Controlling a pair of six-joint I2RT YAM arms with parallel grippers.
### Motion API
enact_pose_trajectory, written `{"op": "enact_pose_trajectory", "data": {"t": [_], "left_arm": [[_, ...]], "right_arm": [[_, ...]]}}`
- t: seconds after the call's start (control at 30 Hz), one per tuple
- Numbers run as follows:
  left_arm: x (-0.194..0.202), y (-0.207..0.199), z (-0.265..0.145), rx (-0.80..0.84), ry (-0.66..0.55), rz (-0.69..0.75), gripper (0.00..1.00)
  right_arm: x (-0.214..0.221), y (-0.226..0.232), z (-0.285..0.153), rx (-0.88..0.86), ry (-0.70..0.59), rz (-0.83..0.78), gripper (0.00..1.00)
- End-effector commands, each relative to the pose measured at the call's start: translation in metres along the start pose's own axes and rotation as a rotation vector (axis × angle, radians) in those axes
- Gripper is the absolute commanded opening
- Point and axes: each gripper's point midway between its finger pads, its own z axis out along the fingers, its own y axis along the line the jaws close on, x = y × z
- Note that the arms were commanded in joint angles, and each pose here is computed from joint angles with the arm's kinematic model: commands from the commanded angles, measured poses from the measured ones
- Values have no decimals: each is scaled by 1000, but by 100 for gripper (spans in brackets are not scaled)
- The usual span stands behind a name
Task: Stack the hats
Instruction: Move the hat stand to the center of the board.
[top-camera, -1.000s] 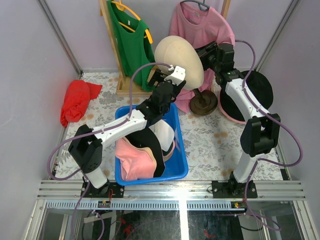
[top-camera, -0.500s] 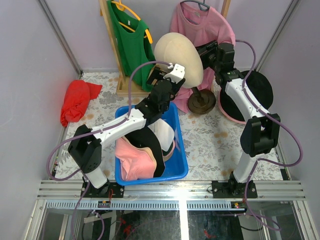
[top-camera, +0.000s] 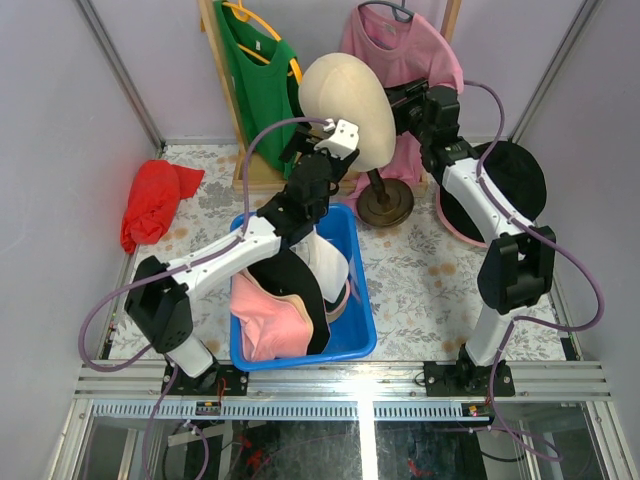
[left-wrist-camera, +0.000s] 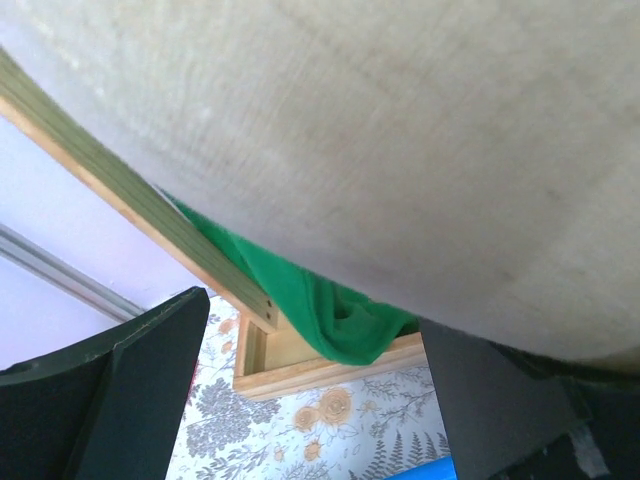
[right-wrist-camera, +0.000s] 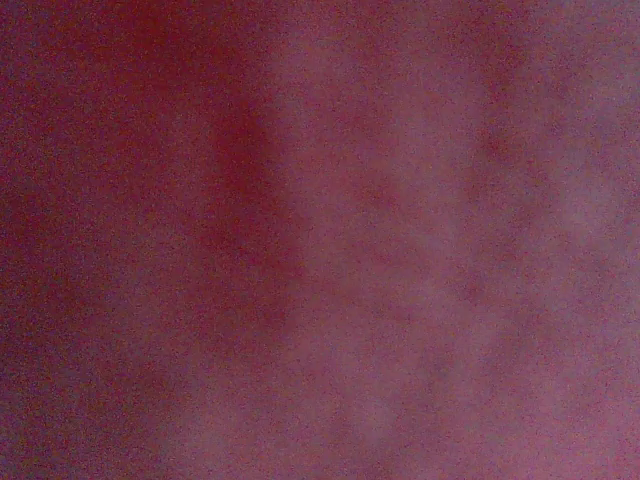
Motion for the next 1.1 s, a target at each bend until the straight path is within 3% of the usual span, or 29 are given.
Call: {"op": "enact_pose_trajectory", "data": {"t": [0.0,1.07], "left_arm": [[-135,71,-24,-107,-435,-415,86],[-73,90,-31,-151,-322,-266,86]], "right_arm": [[185,29,-46,-125,539,-135,55],[258,-15,-25,-87,632,-111,55]]}}
